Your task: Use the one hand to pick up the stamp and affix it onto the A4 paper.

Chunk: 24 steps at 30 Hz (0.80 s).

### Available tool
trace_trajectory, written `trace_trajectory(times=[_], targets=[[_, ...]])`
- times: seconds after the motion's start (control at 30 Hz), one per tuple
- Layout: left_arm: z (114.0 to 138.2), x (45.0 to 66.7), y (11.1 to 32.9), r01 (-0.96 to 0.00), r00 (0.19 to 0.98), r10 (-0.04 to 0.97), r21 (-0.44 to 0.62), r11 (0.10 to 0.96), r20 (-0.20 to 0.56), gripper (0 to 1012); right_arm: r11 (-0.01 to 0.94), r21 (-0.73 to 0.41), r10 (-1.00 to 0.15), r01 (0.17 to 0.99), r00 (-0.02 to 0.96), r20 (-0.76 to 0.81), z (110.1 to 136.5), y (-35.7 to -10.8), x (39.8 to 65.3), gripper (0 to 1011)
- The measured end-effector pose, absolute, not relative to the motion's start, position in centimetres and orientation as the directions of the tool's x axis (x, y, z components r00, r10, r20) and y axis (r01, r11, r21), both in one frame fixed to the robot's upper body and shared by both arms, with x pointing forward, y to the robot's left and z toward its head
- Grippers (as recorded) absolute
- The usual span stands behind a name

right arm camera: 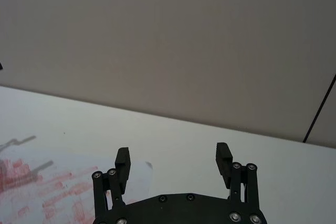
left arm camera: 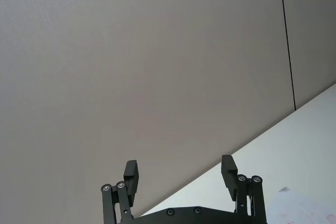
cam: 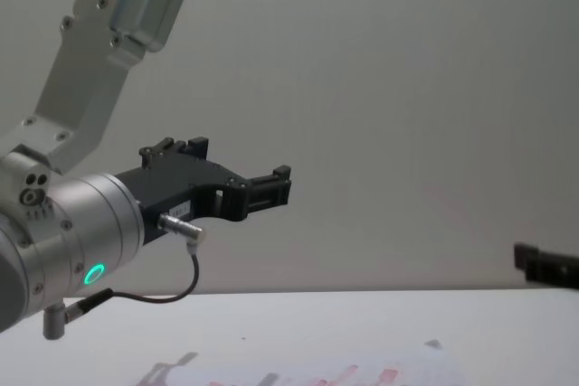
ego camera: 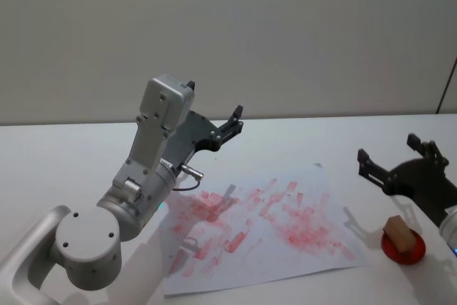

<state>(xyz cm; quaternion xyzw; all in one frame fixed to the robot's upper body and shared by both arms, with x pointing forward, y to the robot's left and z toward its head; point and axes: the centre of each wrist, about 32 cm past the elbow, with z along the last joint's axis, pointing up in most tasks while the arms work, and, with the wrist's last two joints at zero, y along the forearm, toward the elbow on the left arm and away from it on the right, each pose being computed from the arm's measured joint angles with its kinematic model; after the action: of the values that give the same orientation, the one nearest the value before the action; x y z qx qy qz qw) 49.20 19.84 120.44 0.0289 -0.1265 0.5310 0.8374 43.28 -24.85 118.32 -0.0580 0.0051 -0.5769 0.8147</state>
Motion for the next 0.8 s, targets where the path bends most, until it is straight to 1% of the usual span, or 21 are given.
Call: trace_trajectory(times=[0.13,0.4,0.8], targets=[[120.4,49.2,19.8,-0.897,0.404,0.882,-0.086,0.434,0.242,1001,0.333,-0.029,-0.941,0.943,0.334,0.052,118.5,-24.3,43.8,1001],[120.4,49.2,19.8,-0.897,0.404,0.882,-0.086,0.434,0.242,1001,0.335,0.048,-0.942,0.941,0.333,0.044,118.8,-23.8,44.2,1001],[120.4,49.2,19.8,-0.897,0.404,0.882,-0.086,0.434,0.242,1001,0.335,0.059,-0.942,0.940,0.333,0.043,118.8,-23.7,44.3,1001]])
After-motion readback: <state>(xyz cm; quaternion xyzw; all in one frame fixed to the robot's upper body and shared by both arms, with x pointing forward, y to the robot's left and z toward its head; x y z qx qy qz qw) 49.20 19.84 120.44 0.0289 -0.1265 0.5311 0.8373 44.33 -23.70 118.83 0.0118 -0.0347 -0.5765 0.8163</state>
